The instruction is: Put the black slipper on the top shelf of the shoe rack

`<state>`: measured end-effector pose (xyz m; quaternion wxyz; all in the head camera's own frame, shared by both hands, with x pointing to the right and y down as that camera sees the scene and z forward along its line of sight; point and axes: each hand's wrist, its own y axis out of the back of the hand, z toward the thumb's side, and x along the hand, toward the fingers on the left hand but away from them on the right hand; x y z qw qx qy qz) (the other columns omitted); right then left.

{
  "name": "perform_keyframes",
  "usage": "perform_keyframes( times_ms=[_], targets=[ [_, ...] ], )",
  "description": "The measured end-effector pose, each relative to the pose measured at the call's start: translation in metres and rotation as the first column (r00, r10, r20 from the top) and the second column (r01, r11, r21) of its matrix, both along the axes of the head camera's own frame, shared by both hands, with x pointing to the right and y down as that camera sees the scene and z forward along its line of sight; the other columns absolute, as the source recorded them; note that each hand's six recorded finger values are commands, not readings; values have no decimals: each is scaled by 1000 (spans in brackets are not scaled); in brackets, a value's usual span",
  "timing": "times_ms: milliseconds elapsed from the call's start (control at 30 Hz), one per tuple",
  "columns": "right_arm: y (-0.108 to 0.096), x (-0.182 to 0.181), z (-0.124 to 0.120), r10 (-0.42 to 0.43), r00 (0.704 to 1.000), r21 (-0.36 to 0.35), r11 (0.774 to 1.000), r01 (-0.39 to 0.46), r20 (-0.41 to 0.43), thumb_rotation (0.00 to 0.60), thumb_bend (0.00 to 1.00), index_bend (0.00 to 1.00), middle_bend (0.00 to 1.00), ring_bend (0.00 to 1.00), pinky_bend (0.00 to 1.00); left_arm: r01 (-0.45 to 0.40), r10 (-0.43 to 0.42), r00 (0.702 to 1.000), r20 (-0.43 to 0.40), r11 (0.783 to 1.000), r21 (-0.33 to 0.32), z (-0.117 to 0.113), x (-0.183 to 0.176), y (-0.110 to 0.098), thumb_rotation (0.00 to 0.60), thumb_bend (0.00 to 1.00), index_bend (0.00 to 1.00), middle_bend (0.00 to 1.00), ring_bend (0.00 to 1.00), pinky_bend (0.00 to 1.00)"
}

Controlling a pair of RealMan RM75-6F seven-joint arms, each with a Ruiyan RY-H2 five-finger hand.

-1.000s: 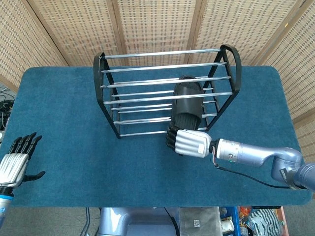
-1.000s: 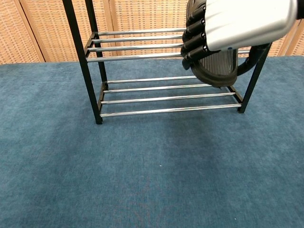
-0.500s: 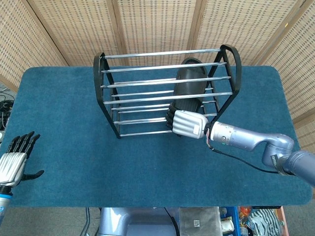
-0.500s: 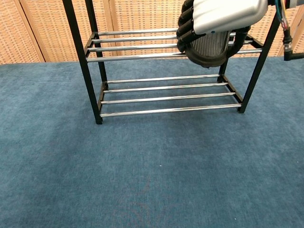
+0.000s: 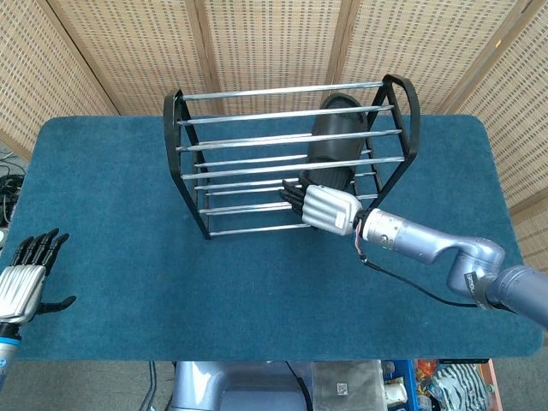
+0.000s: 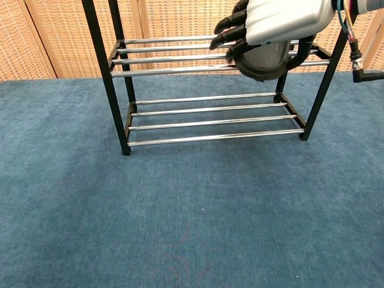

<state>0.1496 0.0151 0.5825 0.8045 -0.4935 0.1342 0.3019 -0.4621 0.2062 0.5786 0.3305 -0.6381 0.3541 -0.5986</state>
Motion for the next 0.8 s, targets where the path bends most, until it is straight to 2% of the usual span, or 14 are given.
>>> perform_keyframes(
  times_ms=[133, 333, 633, 800],
  targets=[
    [3, 1, -4, 21, 1000, 13, 1000, -21, 0, 600, 91, 11, 0, 0, 0, -2, 2, 1000, -1, 1000, 1, 0, 1, 0, 600, 108, 0, 0, 0, 0],
    [11, 3, -12, 23, 1000, 27, 999, -23, 16, 600, 89, 8, 0, 0, 0, -7, 7, 1000, -4, 1000, 2, -1, 2, 1, 600, 108, 0, 0, 0, 0],
    [34, 16, -31, 51, 994, 19, 998, -53, 101, 600, 85, 8, 0, 0, 0, -7, 7, 1000, -9, 1000, 4, -2, 2, 1, 600, 109, 0, 0, 0, 0],
    [55, 38, -38, 117, 977, -26, 993, -114, 176, 600, 64, 8, 0, 0, 0, -12, 12, 1000, -19, 1000, 18, -7, 3, 2, 600, 108, 0, 0, 0, 0]
  ],
)
